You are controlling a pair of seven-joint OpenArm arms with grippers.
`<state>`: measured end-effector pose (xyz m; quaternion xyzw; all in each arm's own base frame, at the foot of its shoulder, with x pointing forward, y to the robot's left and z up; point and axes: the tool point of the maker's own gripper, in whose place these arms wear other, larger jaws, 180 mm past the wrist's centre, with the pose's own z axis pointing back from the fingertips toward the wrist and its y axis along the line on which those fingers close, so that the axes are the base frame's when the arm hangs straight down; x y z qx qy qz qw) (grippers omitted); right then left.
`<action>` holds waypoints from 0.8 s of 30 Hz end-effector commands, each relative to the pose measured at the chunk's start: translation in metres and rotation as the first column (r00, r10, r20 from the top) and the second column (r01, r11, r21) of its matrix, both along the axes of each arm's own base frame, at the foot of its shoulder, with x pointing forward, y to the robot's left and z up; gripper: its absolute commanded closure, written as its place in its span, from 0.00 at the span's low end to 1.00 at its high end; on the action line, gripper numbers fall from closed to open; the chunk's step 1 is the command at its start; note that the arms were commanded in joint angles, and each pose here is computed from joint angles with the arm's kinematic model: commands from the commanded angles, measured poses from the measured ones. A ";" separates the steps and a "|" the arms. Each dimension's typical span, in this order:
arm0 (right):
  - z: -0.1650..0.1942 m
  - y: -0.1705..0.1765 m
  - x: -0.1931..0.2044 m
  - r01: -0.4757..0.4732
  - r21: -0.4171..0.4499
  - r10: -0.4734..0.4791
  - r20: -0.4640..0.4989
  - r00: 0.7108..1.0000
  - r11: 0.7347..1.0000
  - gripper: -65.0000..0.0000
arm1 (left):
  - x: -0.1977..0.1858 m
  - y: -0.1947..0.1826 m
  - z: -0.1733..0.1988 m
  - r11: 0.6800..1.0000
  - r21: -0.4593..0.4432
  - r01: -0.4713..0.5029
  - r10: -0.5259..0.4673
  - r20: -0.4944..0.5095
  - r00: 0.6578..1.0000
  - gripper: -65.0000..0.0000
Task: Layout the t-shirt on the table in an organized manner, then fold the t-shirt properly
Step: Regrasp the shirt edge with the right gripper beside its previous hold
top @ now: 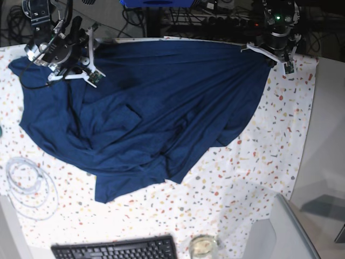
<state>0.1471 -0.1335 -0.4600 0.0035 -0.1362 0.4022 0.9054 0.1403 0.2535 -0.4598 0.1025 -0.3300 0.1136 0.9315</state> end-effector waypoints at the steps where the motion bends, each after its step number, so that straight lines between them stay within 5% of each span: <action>1: 0.004 0.000 0.003 -0.003 0.003 0.003 0.016 1.000 1.000 0.57 | 0.005 0.004 0.009 1.000 0.023 0.003 -0.003 0.030 1.000 1.00; 8: -0.006 -0.003 -0.006 0.003 -0.002 -0.003 -0.024 1.000 1.000 1.00 | 0.004 0.007 0.009 1.000 0.027 -0.004 0.003 0.031 1.000 1.00; 24: 0.034 -0.011 0.012 0.014 -0.055 -0.010 0.078 0.997 0.998 0.99 | 0.032 -0.004 0.048 1.000 0.013 0.020 -0.021 0.056 0.998 1.00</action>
